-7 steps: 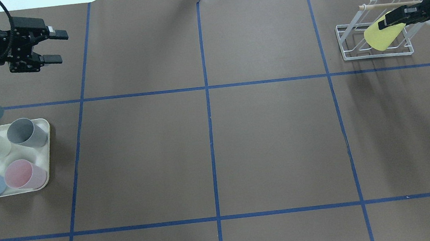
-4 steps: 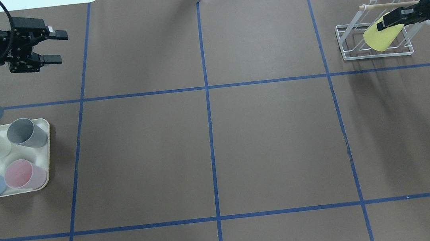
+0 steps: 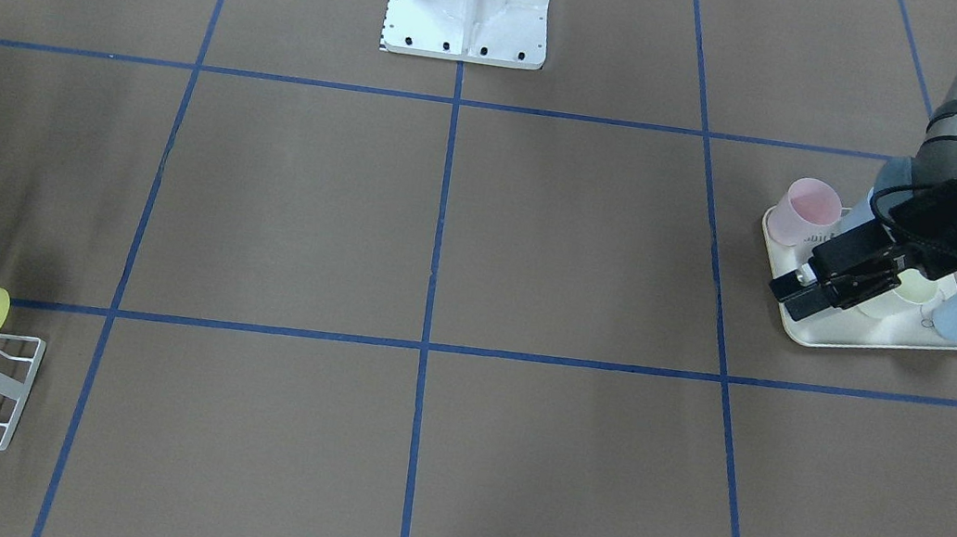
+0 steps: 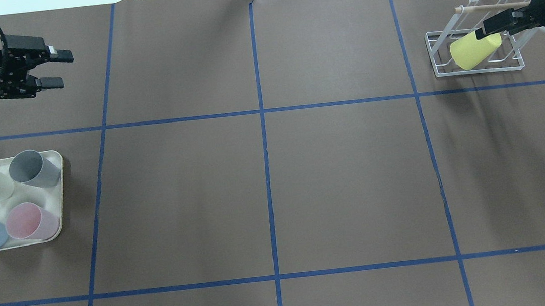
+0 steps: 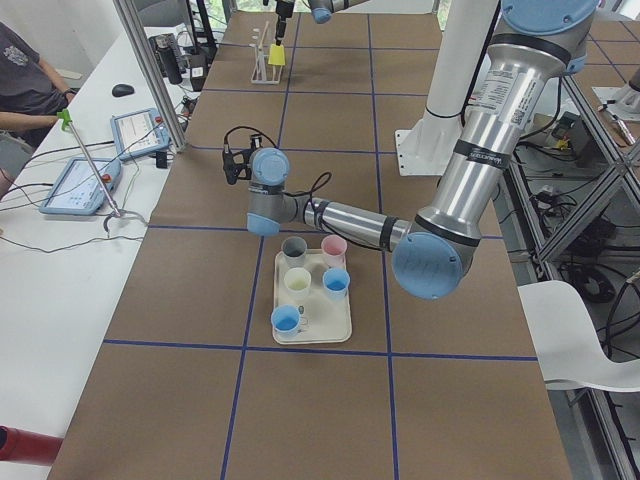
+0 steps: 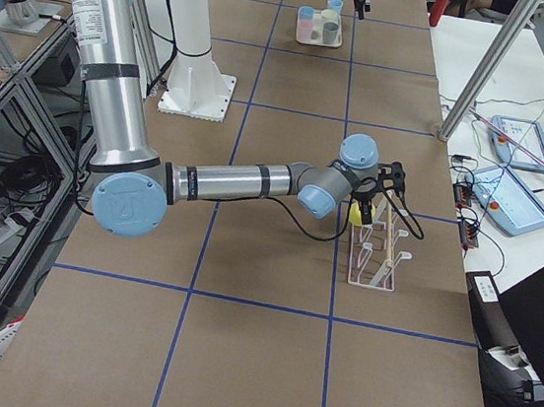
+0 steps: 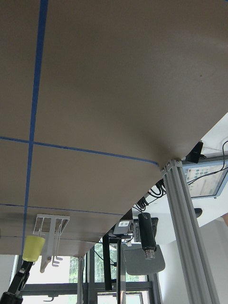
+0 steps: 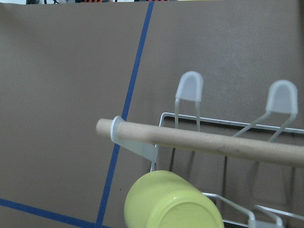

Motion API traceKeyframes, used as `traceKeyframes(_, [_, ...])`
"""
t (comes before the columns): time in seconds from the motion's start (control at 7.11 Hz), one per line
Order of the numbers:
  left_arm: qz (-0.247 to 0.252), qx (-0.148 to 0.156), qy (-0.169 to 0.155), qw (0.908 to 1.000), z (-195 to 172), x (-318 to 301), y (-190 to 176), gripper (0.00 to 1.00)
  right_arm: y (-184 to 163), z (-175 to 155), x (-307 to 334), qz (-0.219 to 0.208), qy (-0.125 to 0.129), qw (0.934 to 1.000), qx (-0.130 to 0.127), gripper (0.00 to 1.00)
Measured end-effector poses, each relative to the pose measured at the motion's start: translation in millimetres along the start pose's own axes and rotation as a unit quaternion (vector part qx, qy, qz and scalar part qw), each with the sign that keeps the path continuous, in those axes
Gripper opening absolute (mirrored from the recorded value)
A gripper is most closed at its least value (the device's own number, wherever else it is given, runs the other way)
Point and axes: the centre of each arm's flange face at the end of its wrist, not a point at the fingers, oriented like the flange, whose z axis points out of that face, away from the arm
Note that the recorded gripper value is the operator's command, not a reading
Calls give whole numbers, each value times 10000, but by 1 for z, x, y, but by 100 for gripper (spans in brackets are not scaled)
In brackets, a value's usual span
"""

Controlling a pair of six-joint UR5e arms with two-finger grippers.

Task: Transfer IKEA cup to right arm and place on rack

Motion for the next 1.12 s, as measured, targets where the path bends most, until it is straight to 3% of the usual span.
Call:
traceKeyframes(0.42, [944, 294, -1096, 9890, -52, -74, -25, 86, 0, -5, -4, -2, -50, 10000, 20, 99])
traceKeyframes(0.56, [1291, 357, -1536, 9790, -76, -100, -37, 86, 0, -7, -6, 0, -66, 10000, 34, 99])
traceKeyframes(0.84, [2107, 276, -2518, 9442, -142, -160, -59, 86, 3, -12, -9, 7, -91, 9999, 63, 99])
traceKeyframes(0.98, [2282, 118, -2892, 9296, -167, -194, -53, 86, 3, -13, -11, 23, -103, 9999, 75, 99])
traceKeyframes(1.12, [2244, -27, -3124, 9231, -183, -224, -39, 84, 3, -15, -13, 38, -119, 9999, 90, 99])
